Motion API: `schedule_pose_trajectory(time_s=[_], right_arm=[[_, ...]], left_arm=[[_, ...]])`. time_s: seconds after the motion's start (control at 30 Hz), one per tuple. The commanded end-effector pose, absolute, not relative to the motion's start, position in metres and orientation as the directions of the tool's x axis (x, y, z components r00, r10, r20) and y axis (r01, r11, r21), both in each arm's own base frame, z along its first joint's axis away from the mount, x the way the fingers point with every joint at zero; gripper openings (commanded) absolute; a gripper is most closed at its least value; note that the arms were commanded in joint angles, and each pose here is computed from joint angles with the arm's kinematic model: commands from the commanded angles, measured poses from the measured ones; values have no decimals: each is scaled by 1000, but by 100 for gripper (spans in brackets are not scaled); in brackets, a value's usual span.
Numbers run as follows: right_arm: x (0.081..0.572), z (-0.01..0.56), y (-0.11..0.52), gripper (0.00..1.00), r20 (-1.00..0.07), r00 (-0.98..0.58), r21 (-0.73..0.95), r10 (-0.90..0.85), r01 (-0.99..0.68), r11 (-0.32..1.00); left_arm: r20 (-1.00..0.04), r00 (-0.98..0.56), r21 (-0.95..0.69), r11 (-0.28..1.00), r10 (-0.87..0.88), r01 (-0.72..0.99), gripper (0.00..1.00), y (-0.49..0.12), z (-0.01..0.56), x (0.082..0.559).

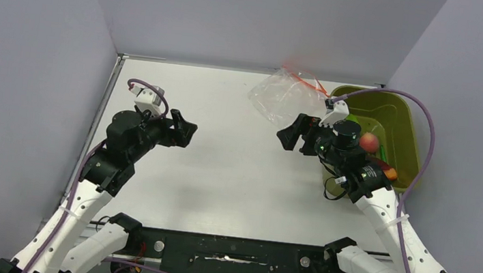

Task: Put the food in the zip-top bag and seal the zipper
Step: Pick up the zipper food storage bag at the corner of the board.

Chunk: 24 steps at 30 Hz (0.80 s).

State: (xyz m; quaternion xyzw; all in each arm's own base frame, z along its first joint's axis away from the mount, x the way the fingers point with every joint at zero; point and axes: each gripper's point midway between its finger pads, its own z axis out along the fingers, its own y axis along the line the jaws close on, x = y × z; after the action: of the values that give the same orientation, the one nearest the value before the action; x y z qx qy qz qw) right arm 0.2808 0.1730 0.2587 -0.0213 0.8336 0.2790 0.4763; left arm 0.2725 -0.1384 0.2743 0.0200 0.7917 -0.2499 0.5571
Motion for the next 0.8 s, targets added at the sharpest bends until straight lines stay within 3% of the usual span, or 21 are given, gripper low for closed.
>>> schedule_pose_trajectory(time_s=[0.0,0.17,0.3,0.43,0.57,0.77], right_arm=[[286,293,183,97,-848,-462,453,259,-381,806],[300,303,193,99,-878,-425,412,220,-436,800],[324,290,196,91,-898,-419,322,137,-410,854],[356,258,197,79,-895,-447,173,-5,-356,918],[390,234,192,59,-887,-447,24,-116,-295,955],[434,203,174,48,-863,-494,-79,-108,-80,994]], left_arm=[[-916,-316,-352,875,-248,332,81,-137,291,274],[-900,-345,-379,867,-265,323,81,-137,277,267],[-892,-353,-390,875,-282,287,81,-130,263,263],[-896,-346,-381,881,-277,281,81,-127,262,260],[-899,-357,-357,897,-255,259,81,-122,249,260],[-901,-367,-344,897,-232,277,81,-123,241,256]])
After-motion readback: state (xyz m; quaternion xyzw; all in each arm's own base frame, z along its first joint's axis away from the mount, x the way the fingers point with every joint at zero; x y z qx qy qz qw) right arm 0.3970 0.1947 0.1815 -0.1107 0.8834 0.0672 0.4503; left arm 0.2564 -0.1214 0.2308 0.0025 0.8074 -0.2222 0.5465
